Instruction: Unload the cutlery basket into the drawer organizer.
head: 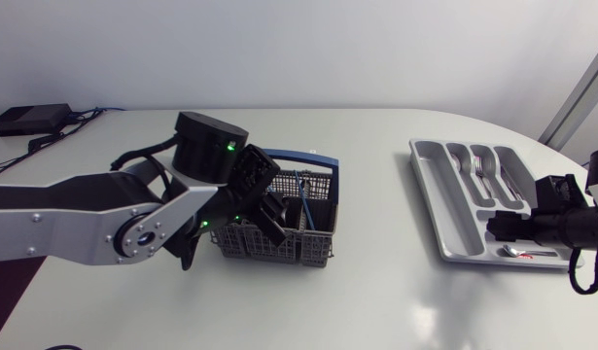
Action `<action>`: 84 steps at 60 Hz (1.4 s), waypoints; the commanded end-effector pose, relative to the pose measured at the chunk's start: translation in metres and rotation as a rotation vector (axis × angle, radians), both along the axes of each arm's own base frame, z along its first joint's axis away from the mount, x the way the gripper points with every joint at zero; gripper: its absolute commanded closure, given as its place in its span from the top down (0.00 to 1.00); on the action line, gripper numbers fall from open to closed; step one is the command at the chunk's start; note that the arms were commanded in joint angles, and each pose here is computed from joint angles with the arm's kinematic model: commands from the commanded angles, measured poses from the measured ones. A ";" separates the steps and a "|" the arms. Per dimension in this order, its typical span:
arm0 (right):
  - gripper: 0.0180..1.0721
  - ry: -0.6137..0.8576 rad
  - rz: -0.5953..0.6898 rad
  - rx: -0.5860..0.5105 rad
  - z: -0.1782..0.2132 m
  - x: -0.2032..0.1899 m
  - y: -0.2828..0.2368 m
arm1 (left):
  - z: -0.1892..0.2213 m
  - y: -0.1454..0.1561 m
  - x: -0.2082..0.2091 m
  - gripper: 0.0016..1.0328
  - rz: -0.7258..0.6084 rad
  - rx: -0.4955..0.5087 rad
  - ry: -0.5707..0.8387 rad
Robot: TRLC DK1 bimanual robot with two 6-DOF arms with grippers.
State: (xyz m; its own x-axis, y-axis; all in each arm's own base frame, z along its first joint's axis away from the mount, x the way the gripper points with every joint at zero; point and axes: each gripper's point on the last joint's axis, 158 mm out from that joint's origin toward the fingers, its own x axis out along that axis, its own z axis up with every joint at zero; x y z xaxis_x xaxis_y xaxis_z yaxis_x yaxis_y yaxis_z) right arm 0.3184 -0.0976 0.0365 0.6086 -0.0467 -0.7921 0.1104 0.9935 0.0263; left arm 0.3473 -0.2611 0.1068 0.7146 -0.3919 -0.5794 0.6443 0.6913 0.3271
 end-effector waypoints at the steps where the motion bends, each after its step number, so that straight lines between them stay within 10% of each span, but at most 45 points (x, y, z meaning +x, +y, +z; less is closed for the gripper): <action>1: 0.72 0.016 -0.008 0.029 -0.005 -0.008 0.009 | -0.015 0.001 0.001 0.36 0.037 0.016 0.016; 46: 0.72 0.003 0.008 0.029 -0.002 -0.011 0.018 | -0.040 0.010 0.011 0.32 0.127 0.131 -0.030; 65: 0.72 -0.008 0.009 0.024 0.000 -0.013 0.019 | -0.041 0.007 0.011 0.06 0.134 0.161 -0.087; 84: 0.72 -0.008 0.012 0.024 -0.001 -0.014 0.020 | -0.020 0.017 0.002 0.03 0.128 0.170 -0.184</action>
